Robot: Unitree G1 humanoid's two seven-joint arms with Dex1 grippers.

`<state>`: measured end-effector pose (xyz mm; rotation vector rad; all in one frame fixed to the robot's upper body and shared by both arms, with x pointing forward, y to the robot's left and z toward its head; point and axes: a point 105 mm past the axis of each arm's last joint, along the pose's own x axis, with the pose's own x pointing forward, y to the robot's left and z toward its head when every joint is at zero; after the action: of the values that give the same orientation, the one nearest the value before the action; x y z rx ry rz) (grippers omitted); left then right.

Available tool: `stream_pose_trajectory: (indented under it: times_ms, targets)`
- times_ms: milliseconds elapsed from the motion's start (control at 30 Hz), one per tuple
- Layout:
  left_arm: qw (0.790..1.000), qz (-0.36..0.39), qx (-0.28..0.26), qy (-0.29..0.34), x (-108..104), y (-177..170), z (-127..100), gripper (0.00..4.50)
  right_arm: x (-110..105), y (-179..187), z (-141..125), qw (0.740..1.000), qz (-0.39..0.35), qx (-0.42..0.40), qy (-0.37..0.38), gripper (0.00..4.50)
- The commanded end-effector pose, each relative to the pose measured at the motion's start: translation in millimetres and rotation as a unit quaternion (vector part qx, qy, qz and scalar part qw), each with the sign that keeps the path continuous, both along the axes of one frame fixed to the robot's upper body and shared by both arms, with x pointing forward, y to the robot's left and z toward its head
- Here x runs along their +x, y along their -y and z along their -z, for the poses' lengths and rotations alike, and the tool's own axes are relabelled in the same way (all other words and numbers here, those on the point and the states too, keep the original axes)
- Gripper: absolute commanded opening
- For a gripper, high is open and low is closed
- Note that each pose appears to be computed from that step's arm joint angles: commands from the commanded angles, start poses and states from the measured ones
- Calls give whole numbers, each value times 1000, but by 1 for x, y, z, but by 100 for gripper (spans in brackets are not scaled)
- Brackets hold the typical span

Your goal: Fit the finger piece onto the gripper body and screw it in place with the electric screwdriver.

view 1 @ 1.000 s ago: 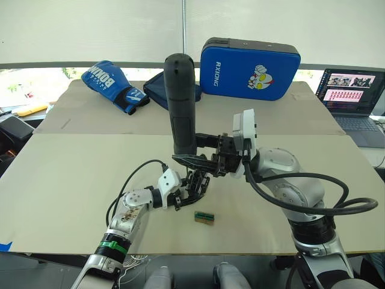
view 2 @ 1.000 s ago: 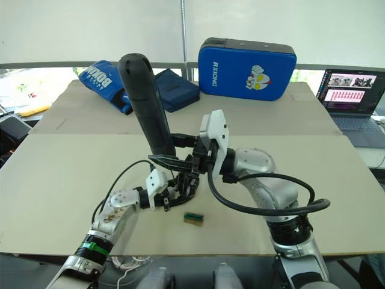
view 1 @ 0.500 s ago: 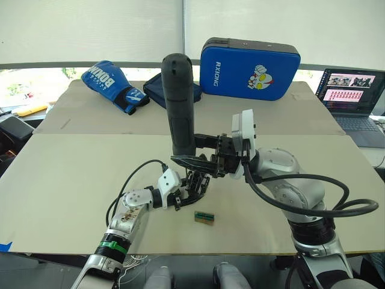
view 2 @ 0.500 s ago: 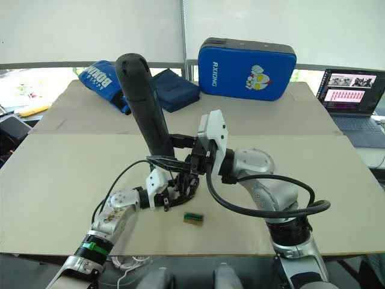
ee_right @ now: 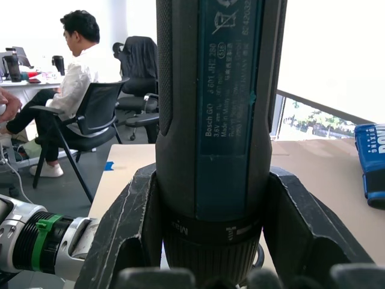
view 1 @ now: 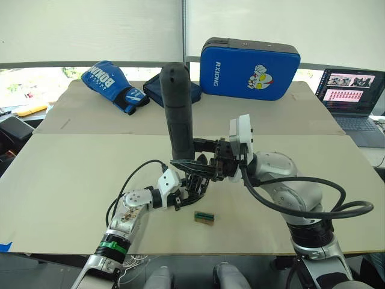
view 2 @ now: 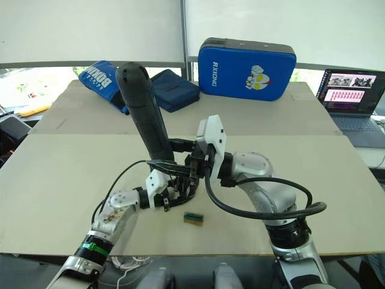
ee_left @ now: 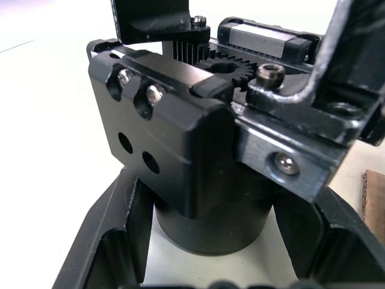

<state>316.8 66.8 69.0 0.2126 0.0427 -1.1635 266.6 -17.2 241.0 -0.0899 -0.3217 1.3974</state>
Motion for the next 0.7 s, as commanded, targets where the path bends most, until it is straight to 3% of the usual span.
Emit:
stream_pose_trajectory:
  times_ms: [33,700]
  targets:
    - [999,13,15,-30,-9,3,16,232,-8,1,-18,999,-8,24,44,190]
    - [999,14,17,-31,-7,4,18,232,-10,1,-28,997,-11,41,57,190]
